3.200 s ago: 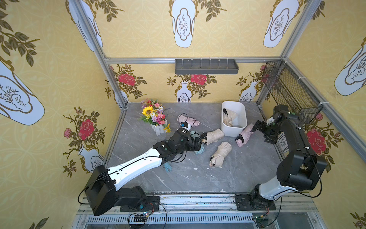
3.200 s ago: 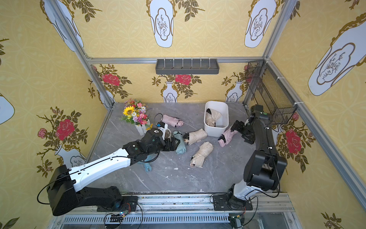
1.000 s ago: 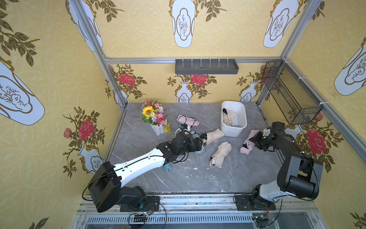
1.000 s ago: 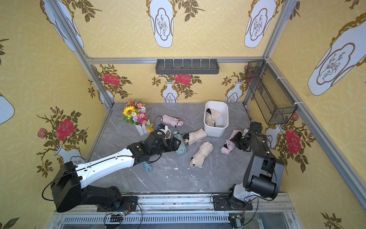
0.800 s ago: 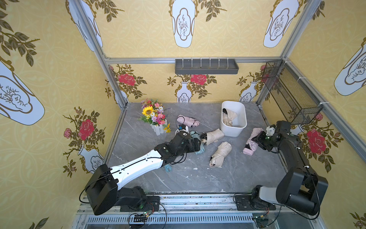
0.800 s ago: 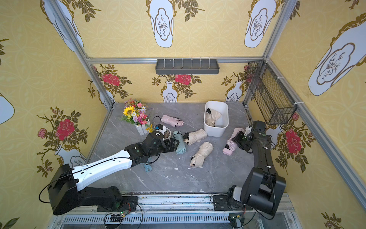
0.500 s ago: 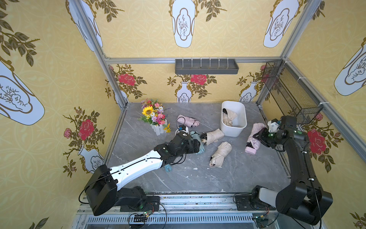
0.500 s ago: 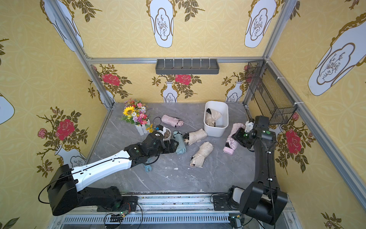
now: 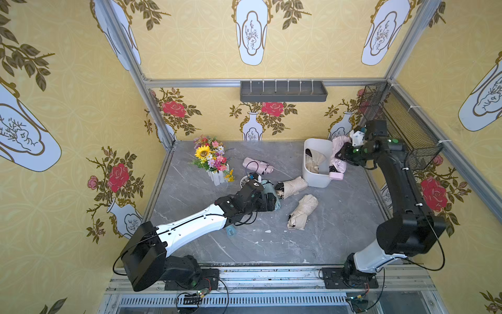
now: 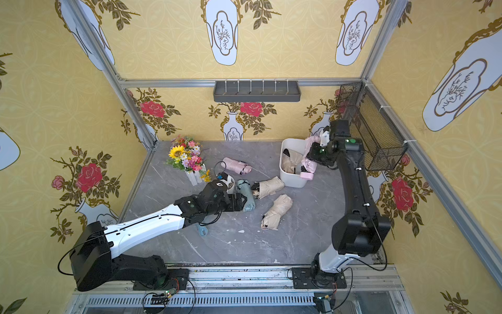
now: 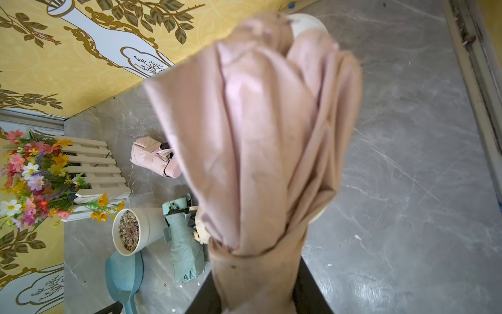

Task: Put the umbrella into the storage box
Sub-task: Place the umbrella in the storage box.

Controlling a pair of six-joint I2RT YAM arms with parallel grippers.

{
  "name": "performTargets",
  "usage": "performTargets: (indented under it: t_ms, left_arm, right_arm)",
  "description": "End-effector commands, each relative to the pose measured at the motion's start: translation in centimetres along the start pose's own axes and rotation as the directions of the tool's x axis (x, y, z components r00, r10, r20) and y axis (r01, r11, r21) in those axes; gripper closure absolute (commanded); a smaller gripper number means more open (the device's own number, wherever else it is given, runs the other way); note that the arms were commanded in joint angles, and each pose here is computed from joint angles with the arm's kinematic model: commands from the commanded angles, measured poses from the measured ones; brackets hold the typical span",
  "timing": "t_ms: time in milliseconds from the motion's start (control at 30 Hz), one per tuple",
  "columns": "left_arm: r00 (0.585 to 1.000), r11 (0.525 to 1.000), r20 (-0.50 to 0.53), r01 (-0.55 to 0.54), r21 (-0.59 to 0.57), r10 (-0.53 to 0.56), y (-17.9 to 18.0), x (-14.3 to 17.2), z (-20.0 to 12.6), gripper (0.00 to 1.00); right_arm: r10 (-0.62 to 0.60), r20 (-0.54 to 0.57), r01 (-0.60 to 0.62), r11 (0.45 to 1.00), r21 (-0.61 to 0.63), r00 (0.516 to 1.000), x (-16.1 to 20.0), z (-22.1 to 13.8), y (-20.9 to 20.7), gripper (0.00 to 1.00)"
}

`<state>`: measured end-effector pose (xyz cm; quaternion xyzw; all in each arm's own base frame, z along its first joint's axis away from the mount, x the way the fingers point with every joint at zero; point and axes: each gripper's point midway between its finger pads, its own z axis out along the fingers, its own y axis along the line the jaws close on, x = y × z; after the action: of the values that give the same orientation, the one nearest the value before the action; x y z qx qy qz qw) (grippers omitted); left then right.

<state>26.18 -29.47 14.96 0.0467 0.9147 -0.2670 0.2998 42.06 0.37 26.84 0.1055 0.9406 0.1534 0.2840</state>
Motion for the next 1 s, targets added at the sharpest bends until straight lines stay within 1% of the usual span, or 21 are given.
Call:
performTargets:
  t_ms: [0, 100, 300, 367, 500, 700, 733, 767, 800, 867, 933, 967]
  left_arm:
    - [1.000, 1.000, -0.015, -0.023, 0.004, 0.023, -0.1, 0.3, 0.3, 0.09]
    - [0.999, 1.000, -0.028, -0.030, -0.001, 0.030, 0.1, 0.5, 0.7, 0.09]
    - [0.997, 0.998, -0.052, -0.055, -0.016, 0.054, 0.4, 1.0, 1.8, 0.08]
    - [0.997, 0.998, -0.060, -0.058, -0.011, 0.057, 0.4, 1.2, 2.1, 0.08]
    - [0.996, 0.998, -0.068, -0.059, -0.006, 0.059, 0.3, 1.2, 2.5, 0.08]
    - [0.996, 0.998, -0.070, -0.055, -0.003, 0.055, 0.4, 1.1, 2.5, 0.08]
    - [0.996, 0.998, -0.070, -0.055, -0.002, 0.055, 0.5, 1.0, 2.5, 0.08]
    - [0.996, 0.999, -0.068, -0.054, -0.006, 0.054, 0.6, 0.9, 2.4, 0.08]
    - [0.996, 0.999, -0.067, -0.052, -0.008, 0.051, 0.7, 0.9, 2.3, 0.08]
    - [0.997, 0.999, -0.067, -0.048, -0.011, 0.047, 0.9, 0.8, 2.1, 0.08]
    - [0.997, 0.999, -0.065, -0.046, -0.011, 0.045, 0.9, 0.7, 2.0, 0.08]
    - [0.997, 0.999, -0.063, -0.042, -0.009, 0.041, 0.9, 0.6, 2.0, 0.08]
  right_arm:
    - [-0.056, -0.006, 0.056, 0.997, 0.048, 0.998, -1.8, 1.8, 0.0, 0.85]
    - [-0.073, -0.040, 0.076, 0.995, 0.063, 0.997, -2.9, 4.7, 0.0, 0.85]
    - [-0.087, -0.123, 0.105, 0.984, 0.147, 0.989, -3.2, 10.9, -1.3, 0.85]
    - [-0.095, -0.121, 0.116, 0.977, 0.180, 0.988, -3.8, 12.2, -1.7, 0.85]
    - [-0.073, -0.167, 0.116, 0.956, 0.268, 0.983, -3.3, 15.0, -3.4, 0.84]
    - [-0.069, -0.218, 0.141, 0.933, 0.331, 0.974, -1.8, 18.7, -4.6, 0.84]
    - [-0.071, -0.222, 0.145, 0.931, 0.336, 0.972, -1.6, 19.2, -4.6, 0.82]
    - [-0.074, -0.229, 0.152, 0.927, 0.344, 0.971, -1.4, 19.8, -4.8, 0.78]
    - [-0.075, -0.236, 0.157, 0.922, 0.354, 0.969, -1.1, 20.2, -4.9, 0.69]
    - [-0.076, -0.245, 0.164, 0.917, 0.364, 0.967, -0.8, 20.8, -5.0, 0.45]
    - [-0.082, -0.259, 0.176, 0.914, 0.365, 0.962, -0.6, 20.7, -4.8, 0.34]
    - [-0.092, -0.261, 0.187, 0.912, 0.365, 0.961, -0.7, 20.4, -4.5, 0.31]
